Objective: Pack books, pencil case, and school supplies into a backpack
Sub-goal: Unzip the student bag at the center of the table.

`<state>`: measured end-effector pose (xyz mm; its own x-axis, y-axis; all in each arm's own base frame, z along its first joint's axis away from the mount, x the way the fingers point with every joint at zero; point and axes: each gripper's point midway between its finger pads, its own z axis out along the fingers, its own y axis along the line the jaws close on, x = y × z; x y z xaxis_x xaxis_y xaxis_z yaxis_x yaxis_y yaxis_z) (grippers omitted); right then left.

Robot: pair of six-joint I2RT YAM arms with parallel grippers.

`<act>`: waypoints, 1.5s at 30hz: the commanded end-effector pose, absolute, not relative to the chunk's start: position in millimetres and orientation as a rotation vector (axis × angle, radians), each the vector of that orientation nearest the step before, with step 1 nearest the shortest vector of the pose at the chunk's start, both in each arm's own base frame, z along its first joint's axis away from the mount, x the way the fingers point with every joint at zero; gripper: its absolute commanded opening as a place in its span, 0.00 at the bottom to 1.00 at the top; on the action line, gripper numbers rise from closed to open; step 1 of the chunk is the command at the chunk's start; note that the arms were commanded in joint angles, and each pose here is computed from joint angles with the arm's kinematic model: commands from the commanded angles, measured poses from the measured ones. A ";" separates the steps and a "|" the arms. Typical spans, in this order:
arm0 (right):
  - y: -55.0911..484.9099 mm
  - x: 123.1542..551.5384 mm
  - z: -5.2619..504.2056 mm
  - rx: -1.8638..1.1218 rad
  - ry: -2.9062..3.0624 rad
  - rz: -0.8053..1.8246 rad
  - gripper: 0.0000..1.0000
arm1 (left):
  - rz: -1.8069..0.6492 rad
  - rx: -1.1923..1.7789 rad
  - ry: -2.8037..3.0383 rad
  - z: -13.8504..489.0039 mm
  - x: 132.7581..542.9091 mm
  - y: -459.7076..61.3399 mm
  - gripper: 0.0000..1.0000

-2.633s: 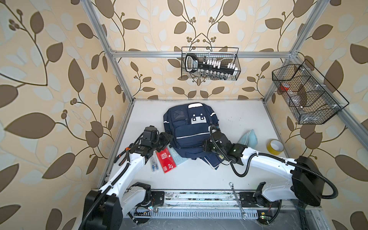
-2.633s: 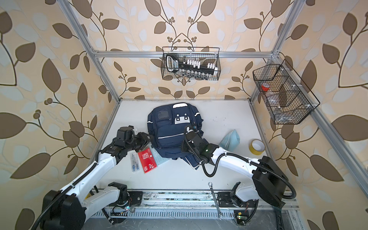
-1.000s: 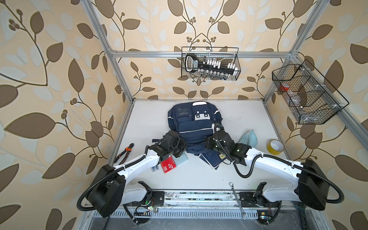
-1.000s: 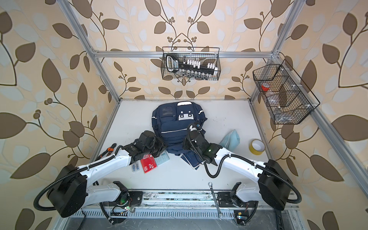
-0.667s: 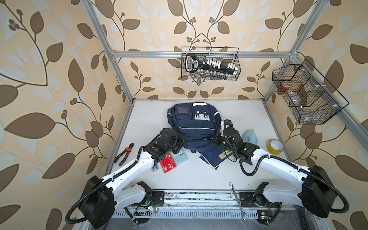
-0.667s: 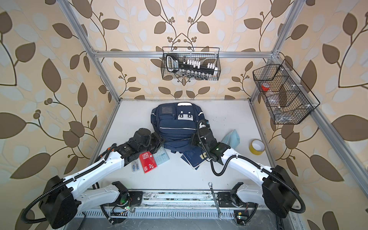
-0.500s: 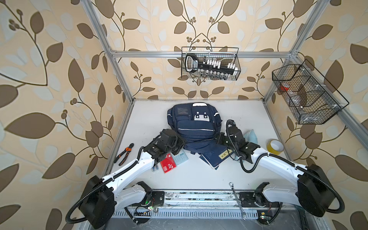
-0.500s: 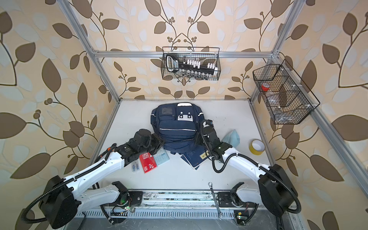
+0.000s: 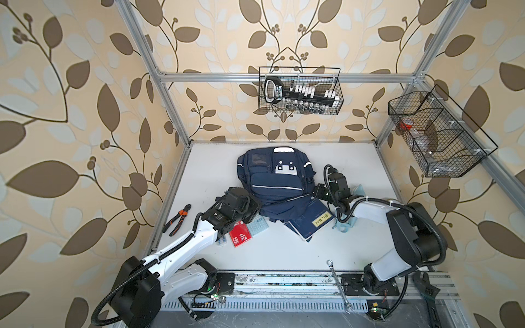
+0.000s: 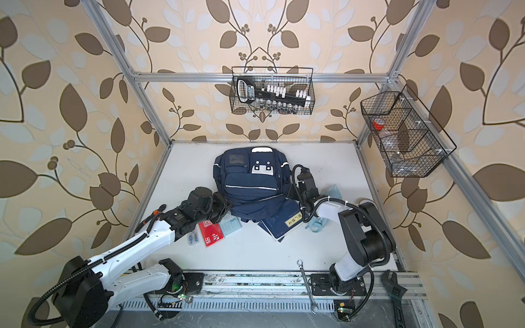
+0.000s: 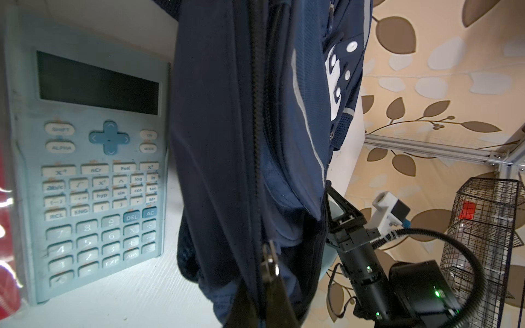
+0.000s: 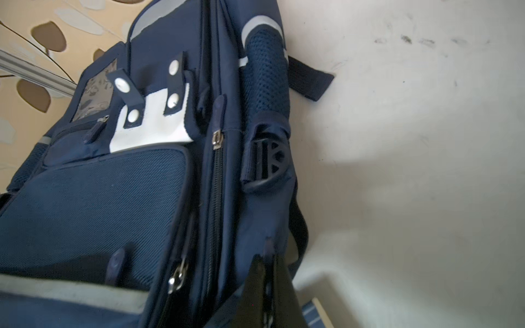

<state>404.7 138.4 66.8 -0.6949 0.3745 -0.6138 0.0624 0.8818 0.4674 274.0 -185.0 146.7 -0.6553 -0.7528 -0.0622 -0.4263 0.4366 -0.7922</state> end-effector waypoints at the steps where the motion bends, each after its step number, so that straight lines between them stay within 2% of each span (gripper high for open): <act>1: 122.4 433.7 72.1 0.335 2.234 0.513 0.00 | -1.110 -0.935 2.164 178.7 285.5 -175.5 0.00; 8: 117.0 468.2 72.9 0.340 2.202 0.583 0.00 | -1.060 -0.935 2.188 166.2 280.4 -166.4 0.00; 14: 117.4 479.0 78.6 0.349 2.186 0.617 0.00 | -1.026 -0.959 2.222 144.8 277.2 -159.6 0.00; 24: 102.4 455.7 109.1 0.367 2.045 0.685 0.00 | -0.908 -1.047 2.288 122.6 281.6 -128.0 0.00; 29: 90.9 463.6 111.1 0.390 2.007 0.736 0.00 | -0.832 -1.009 2.316 125.8 283.4 -115.8 0.00; 35: 113.1 438.2 127.5 0.342 2.015 0.808 0.00 | -1.036 -0.872 2.406 134.3 293.0 -155.4 0.00; 36: 116.3 429.3 133.1 0.347 2.003 0.824 0.00 | -1.050 -0.867 2.420 135.8 291.4 -160.9 0.12; 40: 130.1 399.4 147.9 0.362 1.973 0.856 0.00 | -0.980 -0.892 2.427 142.0 274.0 -161.7 0.71; 41: 134.9 393.0 151.0 0.360 1.969 0.856 0.00 | -0.971 -0.900 2.422 144.6 269.1 -158.7 0.82; 42: 140.3 387.9 155.4 0.353 1.963 0.850 0.00 | -0.969 -0.910 2.413 147.8 264.8 -155.4 0.86; 45: 154.0 376.5 165.1 0.342 1.952 0.823 0.00 | -1.009 -0.934 2.389 156.4 254.8 -154.0 0.88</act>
<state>377.4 150.9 144.4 -0.5706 0.5087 -0.6447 -0.1029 0.7346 0.6707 260.2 -160.7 141.7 -0.7361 -0.6720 -0.0815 -0.4134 0.5416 -0.7320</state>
